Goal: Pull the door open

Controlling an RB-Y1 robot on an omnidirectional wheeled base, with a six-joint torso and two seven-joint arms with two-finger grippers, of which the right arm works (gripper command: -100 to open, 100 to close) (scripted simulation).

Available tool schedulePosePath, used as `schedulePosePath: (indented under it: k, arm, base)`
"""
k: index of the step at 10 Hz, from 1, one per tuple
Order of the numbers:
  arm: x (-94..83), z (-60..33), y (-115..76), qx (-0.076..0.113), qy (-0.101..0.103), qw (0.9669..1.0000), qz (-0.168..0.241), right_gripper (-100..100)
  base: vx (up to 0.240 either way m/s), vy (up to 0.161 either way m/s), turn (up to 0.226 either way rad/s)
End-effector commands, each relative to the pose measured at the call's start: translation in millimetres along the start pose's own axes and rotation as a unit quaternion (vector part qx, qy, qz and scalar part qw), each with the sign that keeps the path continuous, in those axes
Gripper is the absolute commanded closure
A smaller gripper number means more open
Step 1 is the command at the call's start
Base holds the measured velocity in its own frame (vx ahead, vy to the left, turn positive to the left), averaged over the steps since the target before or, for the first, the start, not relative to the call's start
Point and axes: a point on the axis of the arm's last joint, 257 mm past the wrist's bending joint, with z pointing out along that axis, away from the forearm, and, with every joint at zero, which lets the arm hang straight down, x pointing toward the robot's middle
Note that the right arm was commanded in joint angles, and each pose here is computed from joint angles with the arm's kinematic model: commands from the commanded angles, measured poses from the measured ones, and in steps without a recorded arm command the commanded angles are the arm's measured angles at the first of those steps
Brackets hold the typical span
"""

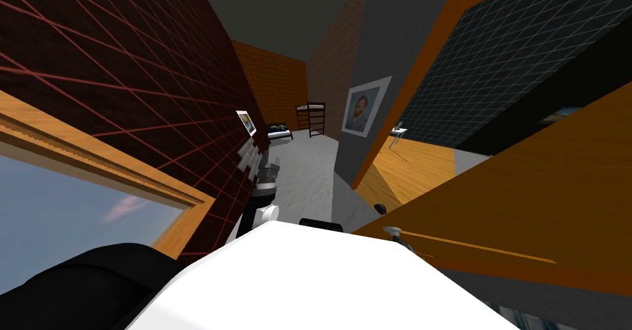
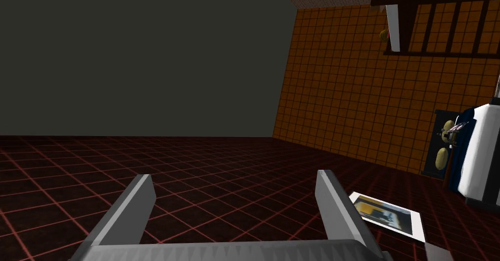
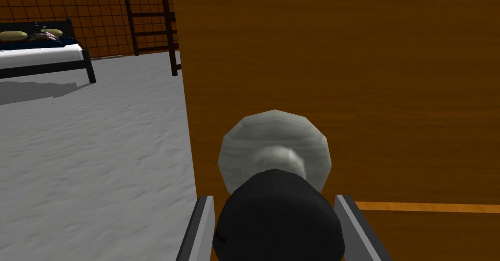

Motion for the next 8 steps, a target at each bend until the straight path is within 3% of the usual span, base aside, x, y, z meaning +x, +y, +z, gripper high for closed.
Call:
schedulePosePath:
  k: [1,5,8]
  arm:
    - [-1.4,-8.2,-1.5,-0.001,-0.001,1.0,0.001,100]
    - [-1.1,-27.3,-3.6,-0.009,0.0,1.0,0.001,100]
    - [-0.6,-36.8,-4.9,-0.012,0.0,0.9999,0.001,100]
  base:
    - [-0.188,-0.054,0.175]
    - [-0.2,-0.049,0.275]
    - [-0.206,-0.053,0.149]
